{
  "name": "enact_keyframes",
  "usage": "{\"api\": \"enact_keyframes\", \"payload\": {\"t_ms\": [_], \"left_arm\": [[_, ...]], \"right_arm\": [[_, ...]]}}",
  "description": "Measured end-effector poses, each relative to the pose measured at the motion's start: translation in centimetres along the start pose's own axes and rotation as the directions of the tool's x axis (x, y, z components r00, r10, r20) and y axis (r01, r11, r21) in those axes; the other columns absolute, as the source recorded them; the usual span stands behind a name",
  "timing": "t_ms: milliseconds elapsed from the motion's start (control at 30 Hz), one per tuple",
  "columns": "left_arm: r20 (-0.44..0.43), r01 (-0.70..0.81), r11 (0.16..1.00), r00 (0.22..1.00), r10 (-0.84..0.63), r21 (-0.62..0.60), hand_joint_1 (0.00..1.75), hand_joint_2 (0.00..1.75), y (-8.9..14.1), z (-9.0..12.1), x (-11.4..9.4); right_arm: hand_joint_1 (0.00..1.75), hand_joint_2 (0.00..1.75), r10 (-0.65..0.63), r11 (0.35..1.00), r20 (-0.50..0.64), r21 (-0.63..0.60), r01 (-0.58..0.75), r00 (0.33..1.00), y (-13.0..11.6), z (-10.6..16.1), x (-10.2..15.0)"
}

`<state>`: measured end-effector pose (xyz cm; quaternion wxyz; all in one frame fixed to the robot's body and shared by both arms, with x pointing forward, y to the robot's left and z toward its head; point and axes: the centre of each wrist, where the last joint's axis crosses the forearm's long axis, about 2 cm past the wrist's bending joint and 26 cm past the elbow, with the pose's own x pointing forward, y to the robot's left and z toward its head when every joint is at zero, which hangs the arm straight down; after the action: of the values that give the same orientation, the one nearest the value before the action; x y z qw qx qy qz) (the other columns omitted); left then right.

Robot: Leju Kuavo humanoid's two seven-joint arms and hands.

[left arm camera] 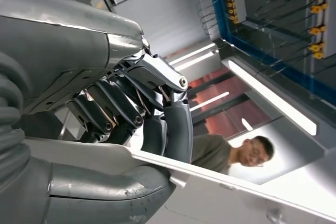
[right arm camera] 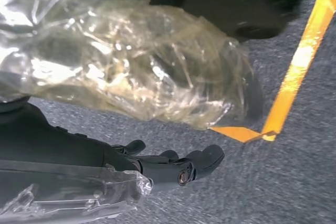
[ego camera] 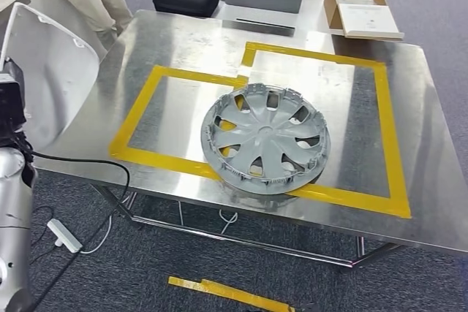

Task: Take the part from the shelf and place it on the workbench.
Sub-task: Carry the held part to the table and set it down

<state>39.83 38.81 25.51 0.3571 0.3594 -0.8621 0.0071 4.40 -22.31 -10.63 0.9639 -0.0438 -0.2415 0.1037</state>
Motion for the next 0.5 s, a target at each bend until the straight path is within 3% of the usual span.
{"api": "enact_keyframes", "payload": {"t_ms": [233,500], "left_arm": [[-0.019,0.134,0.99,0.991,-0.135,-0.044,1.75,1.75,1.7,-3.2,-3.1],[-0.075,0.167,0.985,0.982,-0.171,-0.05,1.75,1.75,-0.5,-4.1,-3.9]], "right_arm": [[0.0,0.0,0.044,0.999,0.007,0.02,-0.044,0.999,-0.6,-0.2,0.0],[0.0,0.0,0.073,0.997,0.038,0.02,-0.074,0.997,-1.1,-0.4,0.5]]}}
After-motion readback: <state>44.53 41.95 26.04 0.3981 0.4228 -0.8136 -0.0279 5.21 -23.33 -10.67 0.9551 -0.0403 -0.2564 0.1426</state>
